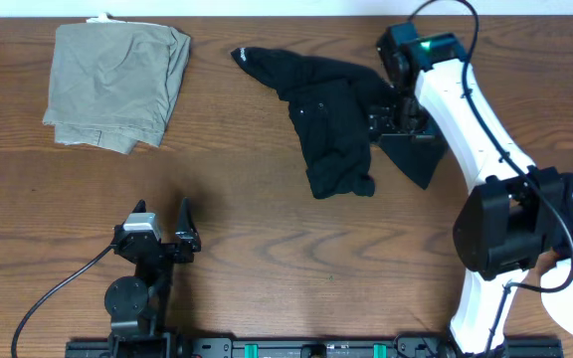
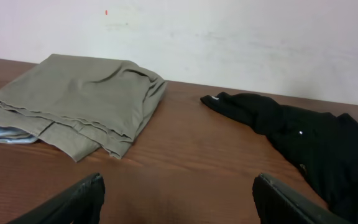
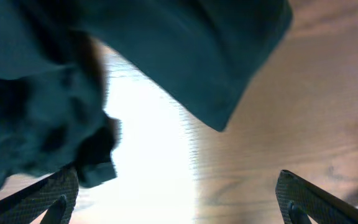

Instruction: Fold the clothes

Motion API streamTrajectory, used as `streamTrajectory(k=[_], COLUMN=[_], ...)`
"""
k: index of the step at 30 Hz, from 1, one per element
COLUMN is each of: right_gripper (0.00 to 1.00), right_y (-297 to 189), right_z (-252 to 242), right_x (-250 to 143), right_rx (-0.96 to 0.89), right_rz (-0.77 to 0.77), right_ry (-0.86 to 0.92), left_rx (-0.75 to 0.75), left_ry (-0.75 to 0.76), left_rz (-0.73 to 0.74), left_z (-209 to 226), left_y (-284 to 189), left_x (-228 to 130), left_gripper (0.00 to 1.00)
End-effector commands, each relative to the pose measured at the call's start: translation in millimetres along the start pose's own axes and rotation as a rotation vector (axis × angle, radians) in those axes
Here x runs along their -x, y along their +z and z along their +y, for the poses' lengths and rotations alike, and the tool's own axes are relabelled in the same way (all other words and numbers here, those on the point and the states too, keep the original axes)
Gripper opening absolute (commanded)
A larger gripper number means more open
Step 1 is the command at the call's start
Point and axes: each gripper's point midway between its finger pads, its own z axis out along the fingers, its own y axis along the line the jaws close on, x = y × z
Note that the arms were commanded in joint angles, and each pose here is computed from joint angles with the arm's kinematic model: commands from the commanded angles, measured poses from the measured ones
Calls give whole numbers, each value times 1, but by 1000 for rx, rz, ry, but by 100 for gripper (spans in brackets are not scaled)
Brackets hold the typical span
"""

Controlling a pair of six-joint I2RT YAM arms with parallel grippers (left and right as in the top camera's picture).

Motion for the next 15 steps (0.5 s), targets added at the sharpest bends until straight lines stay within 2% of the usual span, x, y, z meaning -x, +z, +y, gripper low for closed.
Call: streamTrajectory(k=[1,10,15], right_gripper=[99,99,99], right_y=[17,31,36], right_z=[-11,-44,-52], right_x=[-8,-5,9], right_rx=[-10,-80,-57], right_rz=[58,65,26], right_ry=[70,272,219], left_rx=[-9,-9,-9], left_ry=[-14,-14,-14], left_rz=[52,52,52], left_z=[0,0,0], left_y=[1,1,1], left_x=[-17,-17,-17], left_gripper=[78,78,78])
